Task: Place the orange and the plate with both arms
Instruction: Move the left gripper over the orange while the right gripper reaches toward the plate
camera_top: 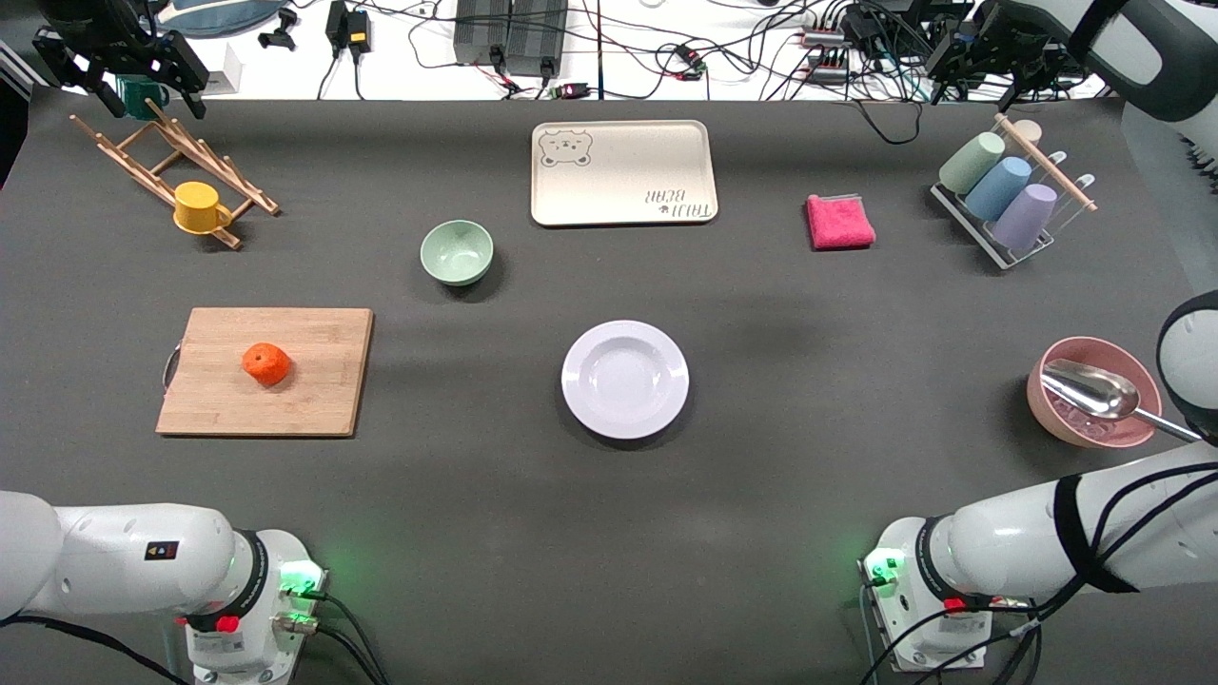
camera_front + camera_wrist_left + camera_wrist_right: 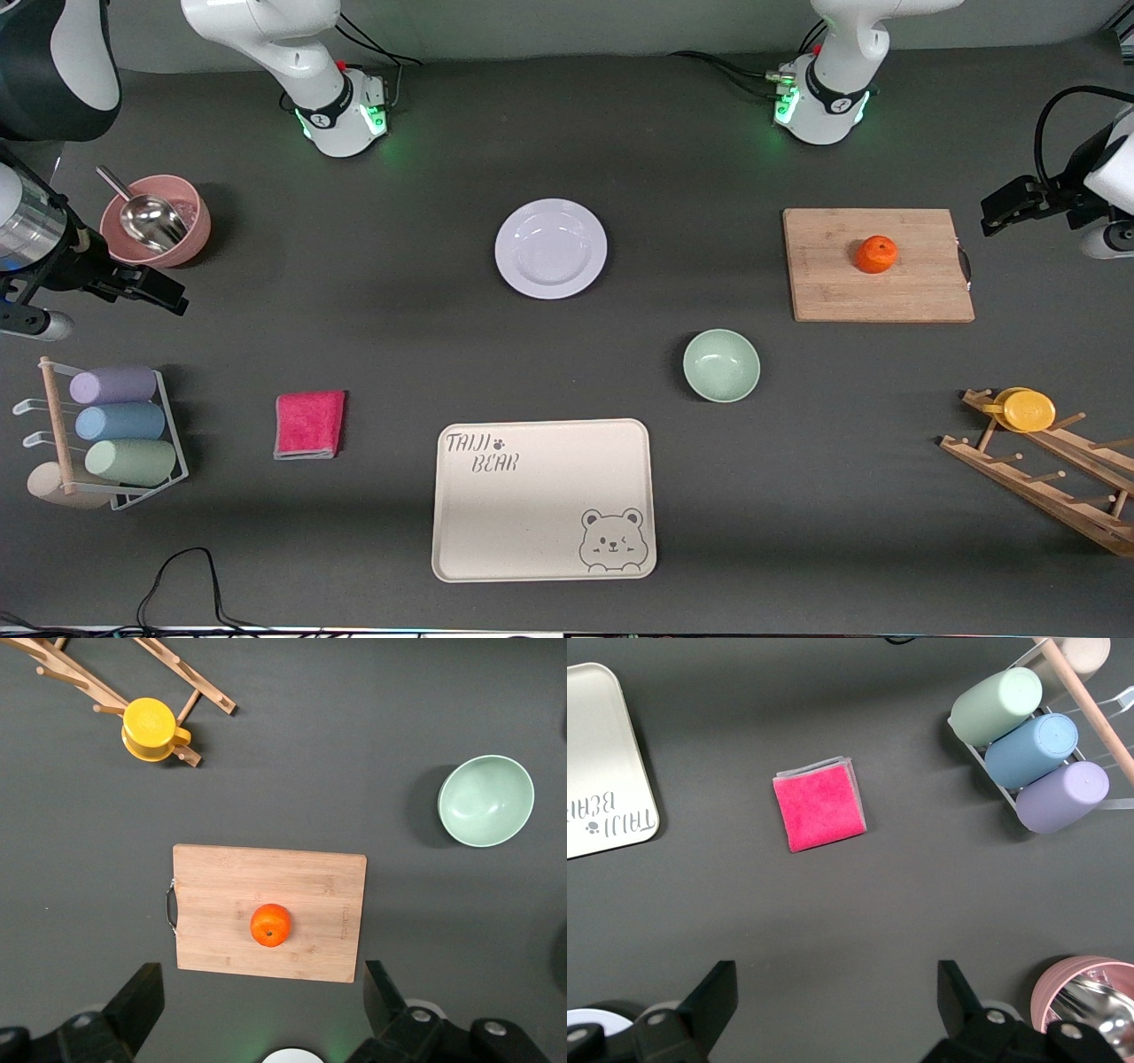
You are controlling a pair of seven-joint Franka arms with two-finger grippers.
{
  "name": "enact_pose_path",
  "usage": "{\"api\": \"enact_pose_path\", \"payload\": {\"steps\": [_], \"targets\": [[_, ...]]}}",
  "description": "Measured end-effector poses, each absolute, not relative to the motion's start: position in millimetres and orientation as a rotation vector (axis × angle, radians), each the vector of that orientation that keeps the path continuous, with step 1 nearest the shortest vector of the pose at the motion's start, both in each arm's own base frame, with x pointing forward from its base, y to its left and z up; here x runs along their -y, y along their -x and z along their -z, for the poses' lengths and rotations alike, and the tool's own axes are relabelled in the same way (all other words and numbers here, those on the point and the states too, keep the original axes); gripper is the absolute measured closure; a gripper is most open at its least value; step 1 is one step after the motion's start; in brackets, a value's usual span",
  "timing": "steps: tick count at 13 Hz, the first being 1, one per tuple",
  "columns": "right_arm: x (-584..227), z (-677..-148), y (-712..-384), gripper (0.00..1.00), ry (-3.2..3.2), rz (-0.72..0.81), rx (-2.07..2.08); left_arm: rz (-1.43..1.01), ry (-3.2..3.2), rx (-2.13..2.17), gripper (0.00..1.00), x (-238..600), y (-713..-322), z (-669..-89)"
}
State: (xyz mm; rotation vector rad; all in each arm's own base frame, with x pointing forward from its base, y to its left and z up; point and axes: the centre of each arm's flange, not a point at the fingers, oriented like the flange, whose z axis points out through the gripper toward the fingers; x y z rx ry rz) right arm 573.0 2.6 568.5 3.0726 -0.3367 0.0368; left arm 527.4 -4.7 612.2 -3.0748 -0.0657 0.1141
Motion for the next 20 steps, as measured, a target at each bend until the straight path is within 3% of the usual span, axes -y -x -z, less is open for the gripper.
{"api": "enact_pose_path", "payload": {"steps": [11, 17, 20], "targets": [[-23.8, -566.8, -571.7, 0.00, -3.195, -0.002, 0.353, -0.211, 3.040, -0.023, 0.00, -3.9, -529.5, -590.9], [-49.3, -544.1, -566.6, 0.00, -3.232, 0.082, 0.310, -0.197, 3.022, -0.018, 0.00, -4.8, -433.9, -599.9], [-54.6, -527.9, -563.9, 0.00, -3.359, 0.161, 0.401, -0.174, 3.019, -0.020, 0.00, -6.9, -391.9, -563.8]]}}
